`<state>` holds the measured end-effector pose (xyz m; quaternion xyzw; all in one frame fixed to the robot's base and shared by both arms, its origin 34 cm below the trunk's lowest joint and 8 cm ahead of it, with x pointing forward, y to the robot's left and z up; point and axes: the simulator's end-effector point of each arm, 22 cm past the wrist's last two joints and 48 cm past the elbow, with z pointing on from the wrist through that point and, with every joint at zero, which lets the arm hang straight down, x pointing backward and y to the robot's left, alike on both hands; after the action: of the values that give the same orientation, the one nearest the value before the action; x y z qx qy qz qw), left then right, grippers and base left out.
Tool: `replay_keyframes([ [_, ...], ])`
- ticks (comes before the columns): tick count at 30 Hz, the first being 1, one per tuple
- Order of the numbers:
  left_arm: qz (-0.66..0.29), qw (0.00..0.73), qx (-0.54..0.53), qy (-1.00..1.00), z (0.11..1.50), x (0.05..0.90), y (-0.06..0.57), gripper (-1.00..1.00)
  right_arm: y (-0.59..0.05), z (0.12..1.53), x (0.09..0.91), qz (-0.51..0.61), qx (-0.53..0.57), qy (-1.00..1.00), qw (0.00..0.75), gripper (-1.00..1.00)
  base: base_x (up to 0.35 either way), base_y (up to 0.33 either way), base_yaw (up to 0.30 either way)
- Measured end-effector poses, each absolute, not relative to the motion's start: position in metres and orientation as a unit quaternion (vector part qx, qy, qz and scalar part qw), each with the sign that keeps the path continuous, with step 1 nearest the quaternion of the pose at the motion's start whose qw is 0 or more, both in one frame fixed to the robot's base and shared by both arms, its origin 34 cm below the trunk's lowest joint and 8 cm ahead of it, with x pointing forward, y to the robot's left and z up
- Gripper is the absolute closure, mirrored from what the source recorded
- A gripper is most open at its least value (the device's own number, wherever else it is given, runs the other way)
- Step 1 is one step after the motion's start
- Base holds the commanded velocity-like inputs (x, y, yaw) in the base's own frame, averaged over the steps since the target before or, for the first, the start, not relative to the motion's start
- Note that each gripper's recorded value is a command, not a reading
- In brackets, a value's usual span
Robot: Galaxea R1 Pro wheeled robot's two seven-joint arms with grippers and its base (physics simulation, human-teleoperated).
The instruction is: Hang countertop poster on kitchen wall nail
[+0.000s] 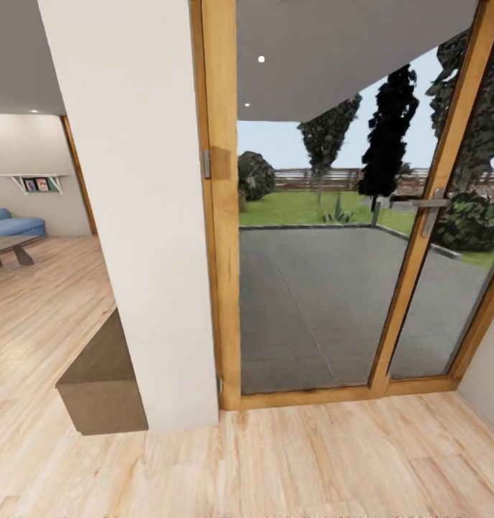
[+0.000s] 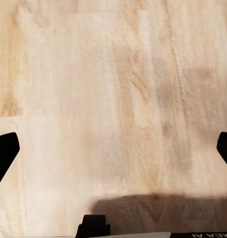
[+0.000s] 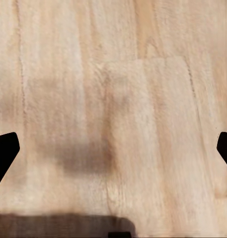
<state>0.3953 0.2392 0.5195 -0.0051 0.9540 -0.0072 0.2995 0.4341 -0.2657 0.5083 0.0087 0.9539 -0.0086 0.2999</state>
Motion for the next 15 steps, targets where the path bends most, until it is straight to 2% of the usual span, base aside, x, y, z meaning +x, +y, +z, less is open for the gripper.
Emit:
replay_keyframes([
  [9, -0.007, 0.299, -0.005, 0.954, 0.5191, 0.3949, 0.2392, -1.0, -0.2659, 0.5077, 0.4334, -0.009, 0.009, 0.954, 0.299, -1.0, -0.293, 0.0, -0.044],
  [12, -0.007, 0.299, -0.005, 0.954, 0.5191, 0.3949, 0.2392, -1.0, -0.266, 0.5077, 0.4333, -0.009, 0.009, 0.954, 0.299, -1.0, -0.279, 0.0, -0.172],
  [15, -0.007, 0.299, -0.005, 0.954, 0.5194, 0.395, 0.2392, -1.0, -0.2661, 0.5081, 0.4333, -0.009, 0.01, 0.954, 0.299, -1.0, -0.091, 0.0, -0.265],
])
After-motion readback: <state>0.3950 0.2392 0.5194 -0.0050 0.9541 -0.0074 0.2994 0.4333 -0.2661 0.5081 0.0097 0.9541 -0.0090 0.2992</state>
